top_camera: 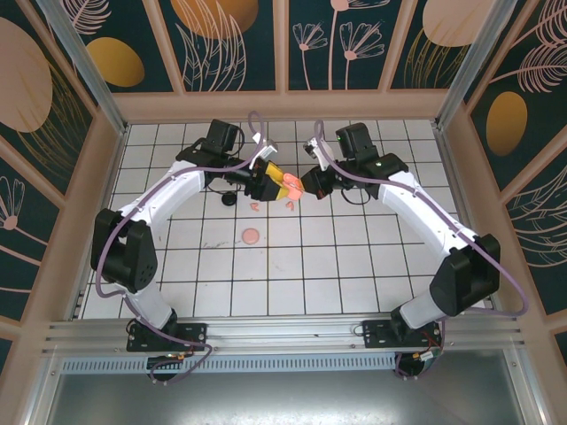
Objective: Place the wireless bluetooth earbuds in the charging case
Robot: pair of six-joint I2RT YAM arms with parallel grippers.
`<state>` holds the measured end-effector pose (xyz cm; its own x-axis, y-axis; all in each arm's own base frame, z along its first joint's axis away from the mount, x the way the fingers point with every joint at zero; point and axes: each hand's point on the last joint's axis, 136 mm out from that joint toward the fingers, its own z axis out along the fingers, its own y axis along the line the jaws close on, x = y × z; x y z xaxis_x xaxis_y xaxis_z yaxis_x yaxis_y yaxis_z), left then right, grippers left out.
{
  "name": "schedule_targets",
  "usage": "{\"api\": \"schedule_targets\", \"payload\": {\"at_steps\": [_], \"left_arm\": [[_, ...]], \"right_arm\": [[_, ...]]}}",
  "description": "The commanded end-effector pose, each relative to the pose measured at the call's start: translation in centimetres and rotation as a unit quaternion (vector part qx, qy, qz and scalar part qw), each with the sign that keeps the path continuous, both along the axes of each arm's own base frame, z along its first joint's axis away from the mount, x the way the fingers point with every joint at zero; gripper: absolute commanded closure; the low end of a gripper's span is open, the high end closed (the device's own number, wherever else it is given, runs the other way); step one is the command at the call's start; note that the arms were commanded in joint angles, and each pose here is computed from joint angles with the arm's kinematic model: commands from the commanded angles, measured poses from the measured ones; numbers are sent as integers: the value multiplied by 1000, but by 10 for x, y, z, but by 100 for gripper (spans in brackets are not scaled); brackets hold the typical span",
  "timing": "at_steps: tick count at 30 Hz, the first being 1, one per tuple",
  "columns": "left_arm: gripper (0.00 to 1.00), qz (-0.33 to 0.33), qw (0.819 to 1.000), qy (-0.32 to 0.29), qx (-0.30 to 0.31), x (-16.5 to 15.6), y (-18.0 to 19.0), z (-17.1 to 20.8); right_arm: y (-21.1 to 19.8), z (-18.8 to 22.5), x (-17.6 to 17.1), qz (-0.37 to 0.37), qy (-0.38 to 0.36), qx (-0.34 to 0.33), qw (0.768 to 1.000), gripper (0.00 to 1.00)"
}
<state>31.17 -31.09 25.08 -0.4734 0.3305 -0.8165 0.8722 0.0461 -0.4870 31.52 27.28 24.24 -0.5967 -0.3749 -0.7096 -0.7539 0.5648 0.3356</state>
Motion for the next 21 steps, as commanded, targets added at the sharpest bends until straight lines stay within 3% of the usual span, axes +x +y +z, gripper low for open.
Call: {"api": "schedule_targets", "payload": {"at_steps": [1, 13, 21], "left_arm": [[30, -16, 1000, 3, -9, -3, 1, -3], [48, -24, 1000, 5, -13, -5, 1, -7], [68, -31, 999, 6, -19, -8, 0, -5]], "right_arm": [[7, 12, 4, 6, -17, 0, 1000, 100], [12, 13, 6, 4, -21, -1, 1000, 100], [17, 15, 6, 7, -23, 2, 1000, 100]]}}
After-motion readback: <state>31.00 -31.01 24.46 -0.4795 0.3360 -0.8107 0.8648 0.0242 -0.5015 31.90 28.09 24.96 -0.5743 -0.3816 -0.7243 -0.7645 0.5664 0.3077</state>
